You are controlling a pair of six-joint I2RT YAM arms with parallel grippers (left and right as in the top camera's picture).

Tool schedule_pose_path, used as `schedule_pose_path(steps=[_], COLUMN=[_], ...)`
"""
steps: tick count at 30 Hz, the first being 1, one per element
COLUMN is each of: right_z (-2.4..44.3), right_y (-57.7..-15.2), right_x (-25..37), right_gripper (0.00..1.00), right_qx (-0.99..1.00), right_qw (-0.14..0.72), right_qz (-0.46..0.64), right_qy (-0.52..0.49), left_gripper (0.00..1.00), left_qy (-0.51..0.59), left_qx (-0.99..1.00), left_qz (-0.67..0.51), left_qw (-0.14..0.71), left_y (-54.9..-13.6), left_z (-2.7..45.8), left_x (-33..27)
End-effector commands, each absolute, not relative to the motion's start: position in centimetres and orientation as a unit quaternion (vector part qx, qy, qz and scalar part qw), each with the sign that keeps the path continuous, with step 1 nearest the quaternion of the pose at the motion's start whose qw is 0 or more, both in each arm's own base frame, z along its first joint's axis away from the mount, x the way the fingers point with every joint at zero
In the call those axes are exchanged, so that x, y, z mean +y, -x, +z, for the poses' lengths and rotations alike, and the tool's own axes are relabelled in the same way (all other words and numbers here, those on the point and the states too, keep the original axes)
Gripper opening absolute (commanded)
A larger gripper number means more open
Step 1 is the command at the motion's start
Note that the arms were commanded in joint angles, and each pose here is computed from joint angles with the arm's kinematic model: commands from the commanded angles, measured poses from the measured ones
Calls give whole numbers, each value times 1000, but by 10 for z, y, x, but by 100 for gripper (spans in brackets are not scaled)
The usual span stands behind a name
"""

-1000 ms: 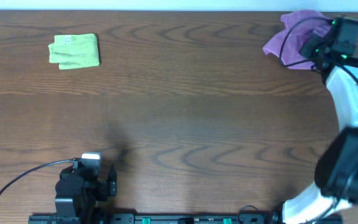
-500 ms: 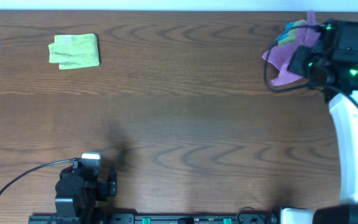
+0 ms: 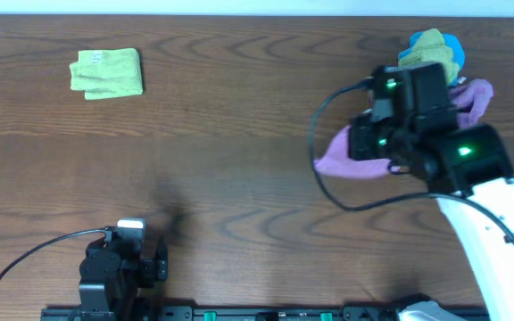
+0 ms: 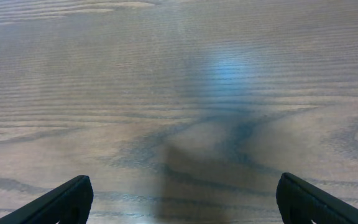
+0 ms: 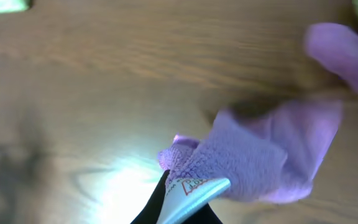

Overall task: Fold the cloth
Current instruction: 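Lift the pink cloth with the right gripper and drag it toward center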

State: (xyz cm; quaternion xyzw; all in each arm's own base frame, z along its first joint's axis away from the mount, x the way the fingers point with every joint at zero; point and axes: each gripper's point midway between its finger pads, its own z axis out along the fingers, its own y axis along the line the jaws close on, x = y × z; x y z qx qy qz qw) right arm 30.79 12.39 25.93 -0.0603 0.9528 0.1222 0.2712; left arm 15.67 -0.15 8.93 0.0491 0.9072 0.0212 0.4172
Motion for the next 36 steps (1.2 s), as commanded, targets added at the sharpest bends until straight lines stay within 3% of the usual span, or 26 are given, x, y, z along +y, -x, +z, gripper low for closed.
schedule_pose_path(steps=[1, 6, 12, 23, 25, 26, 28, 30, 32, 36], right_z=[263, 245, 208, 194, 189, 187, 188, 199, 216, 242], right_y=[-302, -305, -348, -516, -538, -547, -559, -562, -562, -552], right_x=[154, 199, 223, 236, 239, 239, 234, 230, 224, 209], right_gripper=[1, 1, 1, 2, 13, 23, 66, 89, 98, 99], right_qx=[947, 942, 940, 857, 846, 842, 837, 830, 823, 829], right_qw=[268, 247, 256, 502, 521, 527, 536, 546, 557, 543], right_qz=[151, 178, 156, 6, -16, -32, -65, -82, -96, -123], right_qy=[91, 141, 160, 120, 115, 111, 91, 76, 60, 54], left_gripper=[95, 96, 95, 96, 95, 95, 95, 95, 95, 95], left_qy=[-66, -66, -66, -66, -66, -66, -66, -66, -66, -66], left_qx=[918, 918, 918, 918, 918, 918, 918, 918, 918, 918], left_qz=[28, 28, 28, 28, 28, 28, 28, 28, 28, 28], left_qw=[390, 390, 390, 390, 390, 390, 390, 390, 389, 390], left_y=[-148, -148, -148, -148, -148, -148, -148, -148, -148, -148], left_z=[75, 75, 75, 75, 75, 75, 75, 75, 75, 75], left_x=[-1, -1, -1, -1, -1, -1, -1, -1, -1, -1])
